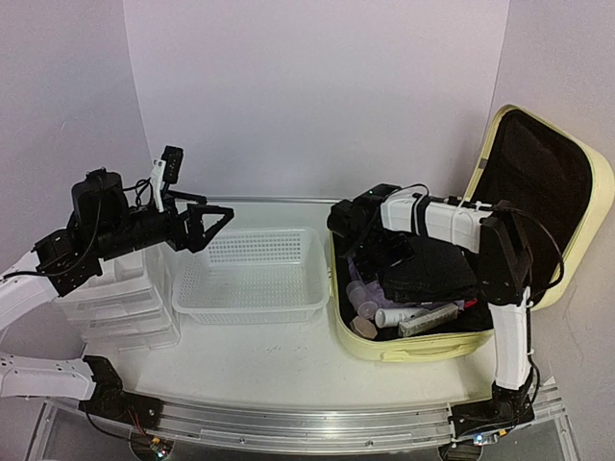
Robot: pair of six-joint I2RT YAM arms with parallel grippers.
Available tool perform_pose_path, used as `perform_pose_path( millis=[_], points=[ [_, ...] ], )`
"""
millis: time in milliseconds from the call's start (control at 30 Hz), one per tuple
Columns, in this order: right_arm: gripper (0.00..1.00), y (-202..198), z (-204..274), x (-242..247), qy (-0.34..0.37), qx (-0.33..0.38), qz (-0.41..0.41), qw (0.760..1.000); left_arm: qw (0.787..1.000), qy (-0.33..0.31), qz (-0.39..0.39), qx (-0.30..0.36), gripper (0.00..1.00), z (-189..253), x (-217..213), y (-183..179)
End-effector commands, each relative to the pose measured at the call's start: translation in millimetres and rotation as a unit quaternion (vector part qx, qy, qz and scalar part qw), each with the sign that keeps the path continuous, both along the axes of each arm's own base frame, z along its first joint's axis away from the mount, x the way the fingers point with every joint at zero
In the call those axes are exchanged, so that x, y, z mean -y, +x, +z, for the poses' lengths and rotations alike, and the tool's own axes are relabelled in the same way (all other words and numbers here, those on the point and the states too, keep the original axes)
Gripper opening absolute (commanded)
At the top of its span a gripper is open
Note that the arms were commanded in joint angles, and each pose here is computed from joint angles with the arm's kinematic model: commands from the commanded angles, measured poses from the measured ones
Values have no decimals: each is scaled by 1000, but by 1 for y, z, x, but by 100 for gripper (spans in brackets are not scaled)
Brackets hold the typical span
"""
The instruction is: Open, take out, and arrange the luggage
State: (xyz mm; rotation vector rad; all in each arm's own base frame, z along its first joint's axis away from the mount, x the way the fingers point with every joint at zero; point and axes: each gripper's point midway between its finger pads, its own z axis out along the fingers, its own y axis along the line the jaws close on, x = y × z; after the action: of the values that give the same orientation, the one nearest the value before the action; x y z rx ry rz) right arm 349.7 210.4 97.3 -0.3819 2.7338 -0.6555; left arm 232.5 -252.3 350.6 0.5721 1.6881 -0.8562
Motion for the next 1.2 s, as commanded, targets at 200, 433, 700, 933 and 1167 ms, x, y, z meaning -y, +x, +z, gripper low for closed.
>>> perform_pose_path(
  millis=[200,433,700,933,1167],
  points=[
    [76,18,-7,-8,-31,25,-27,999,999,-27,-17,-2,99,4,3,-6],
    [64,22,-13,-4,-47,38,-39,997,1000,-22,-13,15,99,7,-1,-8],
    [64,22,-25,-1,-66,33,-43,996,1000,-19,-13,15,100,5,-2,-8],
    [60,24,-24,6,-83,43,-45,995,1000,-13,-12,11,99,1,-1,-7],
    [43,22,-20,9,-80,45,-51,994,1000,-7,-7,3,99,-2,-1,-5]
  ],
)
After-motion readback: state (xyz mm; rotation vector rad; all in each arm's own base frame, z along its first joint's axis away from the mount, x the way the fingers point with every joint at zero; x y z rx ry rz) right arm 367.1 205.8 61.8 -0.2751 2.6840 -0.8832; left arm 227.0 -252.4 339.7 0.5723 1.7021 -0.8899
